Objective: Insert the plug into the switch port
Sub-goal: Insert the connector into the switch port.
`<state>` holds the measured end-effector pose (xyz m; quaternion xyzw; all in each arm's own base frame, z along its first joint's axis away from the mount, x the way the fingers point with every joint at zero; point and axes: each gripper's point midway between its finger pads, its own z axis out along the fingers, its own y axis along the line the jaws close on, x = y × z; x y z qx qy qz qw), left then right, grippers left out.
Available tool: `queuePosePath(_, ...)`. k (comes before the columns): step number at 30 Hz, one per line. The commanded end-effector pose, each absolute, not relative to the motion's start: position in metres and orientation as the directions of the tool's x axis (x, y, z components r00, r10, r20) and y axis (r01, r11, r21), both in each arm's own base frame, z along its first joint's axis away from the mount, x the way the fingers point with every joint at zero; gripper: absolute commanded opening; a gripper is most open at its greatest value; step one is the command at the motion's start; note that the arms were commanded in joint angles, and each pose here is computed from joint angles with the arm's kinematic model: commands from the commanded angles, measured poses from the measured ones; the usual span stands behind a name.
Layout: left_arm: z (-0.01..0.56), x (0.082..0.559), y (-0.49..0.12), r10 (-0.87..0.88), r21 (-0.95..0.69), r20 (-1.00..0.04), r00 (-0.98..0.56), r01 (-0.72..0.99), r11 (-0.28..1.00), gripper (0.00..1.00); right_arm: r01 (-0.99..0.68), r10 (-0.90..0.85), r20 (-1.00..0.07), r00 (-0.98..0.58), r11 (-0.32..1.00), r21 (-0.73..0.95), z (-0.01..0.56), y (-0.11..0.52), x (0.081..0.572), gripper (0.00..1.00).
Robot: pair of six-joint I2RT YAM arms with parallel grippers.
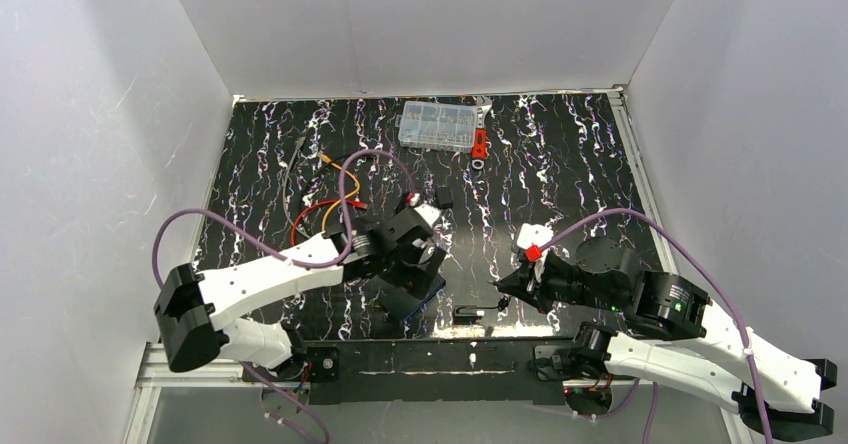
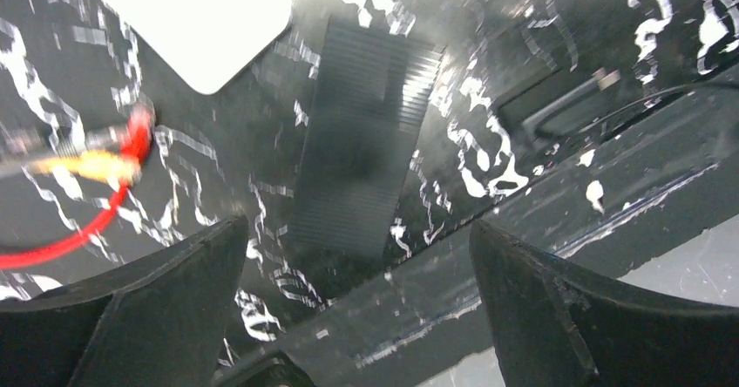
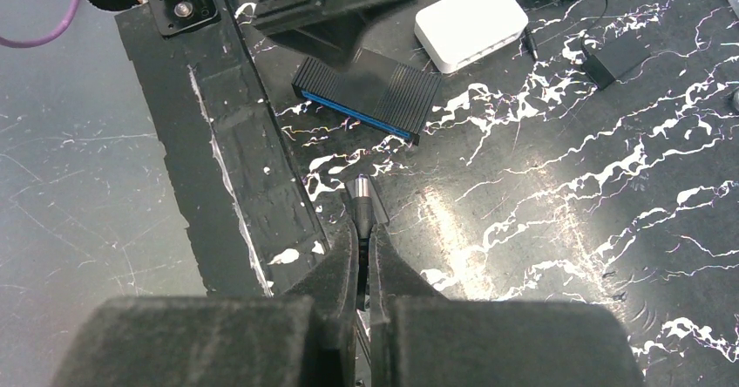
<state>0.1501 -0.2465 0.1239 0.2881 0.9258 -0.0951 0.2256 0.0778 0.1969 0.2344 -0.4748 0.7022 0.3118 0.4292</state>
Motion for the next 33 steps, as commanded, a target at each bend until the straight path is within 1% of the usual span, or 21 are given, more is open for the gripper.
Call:
queuePosePath(1,0.105,0.118,-0.213,0.31,-0.11,-0.37,-0.876,0.373,0.921,0.98,-0.935,-0.359,-0.921,-0.151,0.355,0.015,0.251,0.201,0.081,0.01)
queuePosePath(4,0.097,0.099,-0.213,0.241,-0.198,-0.321,-0.916,0.314,0.928,0.98,-0.938,-0.361,-0.921,-0.148,0.346,0.016,0.251,0.204,0.081,0.01)
queuePosePath(7,0.09,0.085,-0.218,0.209,-0.28,-0.277,-0.938,0.287,0.916,0.98,-0.94,-0.368,-0.917,-0.152,0.34,0.019,0.25,0.206,0.081,0.01)
queuePosePath(12,0.088,0.061,-0.233,0.209,-0.403,-0.184,-0.96,0.268,0.875,0.98,-0.942,-0.371,-0.916,-0.154,0.335,0.022,0.249,0.207,0.08,0.01)
queuePosePath(15,0.085,0.055,-0.238,0.207,-0.429,-0.148,-0.967,0.252,0.868,0.98,-0.943,-0.373,-0.914,-0.157,0.333,0.026,0.248,0.208,0.08,0.01)
queuePosePath(19,0.071,0.055,-0.231,0.179,-0.385,-0.126,-0.976,0.215,0.897,0.98,-0.943,-0.374,-0.913,-0.164,0.33,0.035,0.247,0.208,0.078,0.01)
queuePosePath(28,0.045,0.067,-0.206,0.105,-0.208,-0.128,-0.986,0.13,0.969,0.98,-0.945,-0.378,-0.909,-0.174,0.325,0.046,0.245,0.209,0.077,0.01)
queuePosePath(33,0.037,0.079,-0.2,0.088,-0.15,-0.179,-0.98,0.115,0.982,0.98,-0.945,-0.375,-0.911,-0.172,0.324,0.045,0.244,0.21,0.077,0.01)
